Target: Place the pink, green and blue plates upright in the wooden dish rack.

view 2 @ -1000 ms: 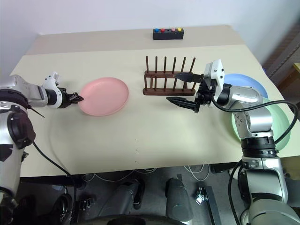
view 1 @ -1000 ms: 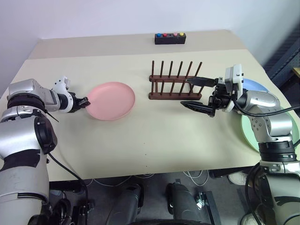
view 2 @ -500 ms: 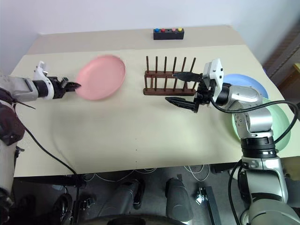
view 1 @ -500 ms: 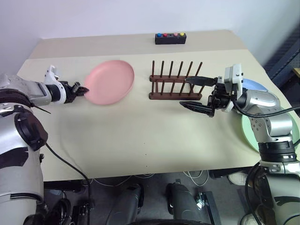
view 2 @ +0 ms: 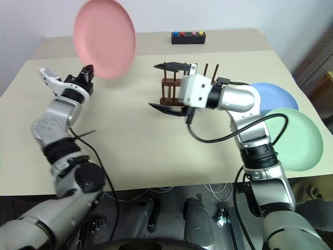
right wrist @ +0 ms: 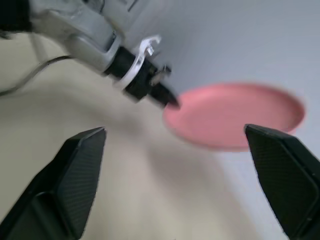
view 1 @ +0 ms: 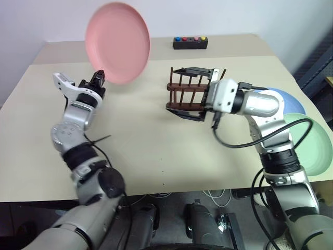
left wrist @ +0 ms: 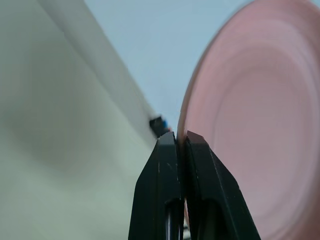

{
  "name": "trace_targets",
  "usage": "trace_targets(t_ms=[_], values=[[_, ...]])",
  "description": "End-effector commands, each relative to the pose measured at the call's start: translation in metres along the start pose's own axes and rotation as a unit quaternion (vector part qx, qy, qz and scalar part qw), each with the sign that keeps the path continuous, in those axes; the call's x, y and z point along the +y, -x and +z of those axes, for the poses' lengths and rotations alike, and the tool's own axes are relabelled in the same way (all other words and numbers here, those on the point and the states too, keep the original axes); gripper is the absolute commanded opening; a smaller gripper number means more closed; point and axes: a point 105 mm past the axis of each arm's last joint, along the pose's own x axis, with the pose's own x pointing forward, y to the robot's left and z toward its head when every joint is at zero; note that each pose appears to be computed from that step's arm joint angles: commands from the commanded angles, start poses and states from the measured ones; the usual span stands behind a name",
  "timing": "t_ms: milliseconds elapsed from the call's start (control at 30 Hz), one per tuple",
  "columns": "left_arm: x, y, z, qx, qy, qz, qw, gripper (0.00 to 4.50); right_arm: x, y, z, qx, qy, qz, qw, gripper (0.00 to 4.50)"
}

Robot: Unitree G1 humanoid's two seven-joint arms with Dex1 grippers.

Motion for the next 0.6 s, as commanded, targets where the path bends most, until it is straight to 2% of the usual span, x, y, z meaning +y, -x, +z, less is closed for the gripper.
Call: trace_targets(t_ms=[33, 167, 300, 467, 600], values=[[-0.022, 0.01, 0.01, -0.054, 0.025, -0.024, 0.998, 0.06, 0.001, -0.006, -0.001, 0.023, 0.126, -0.001, 0.992, 4.5], [-0.022, 0.017, -0.014, -0.043, 0.056, -0.007, 0.997, 0.06, 0.006, -0.018, -0.014, 0.067, 0.238, 0.002, 0.969, 4.5], [-0.03, 0.02, -0.025, -0.039, 0.036, -0.009, 0.999, 0.06, 0.008, -0.029, -0.019, 0.08, 0.254, 0.0, 0.964, 4.5], [-0.043, 0.02, -0.033, -0.046, -0.017, -0.025, 0.998, 0.06, 0.001, -0.039, -0.03, 0.128, 0.279, -0.007, 0.952, 4.5], [-0.049, 0.022, -0.045, -0.04, -0.044, -0.03, 0.998, 0.06, -0.017, -0.05, -0.029, 0.156, 0.288, -0.038, 0.944, 4.5]])
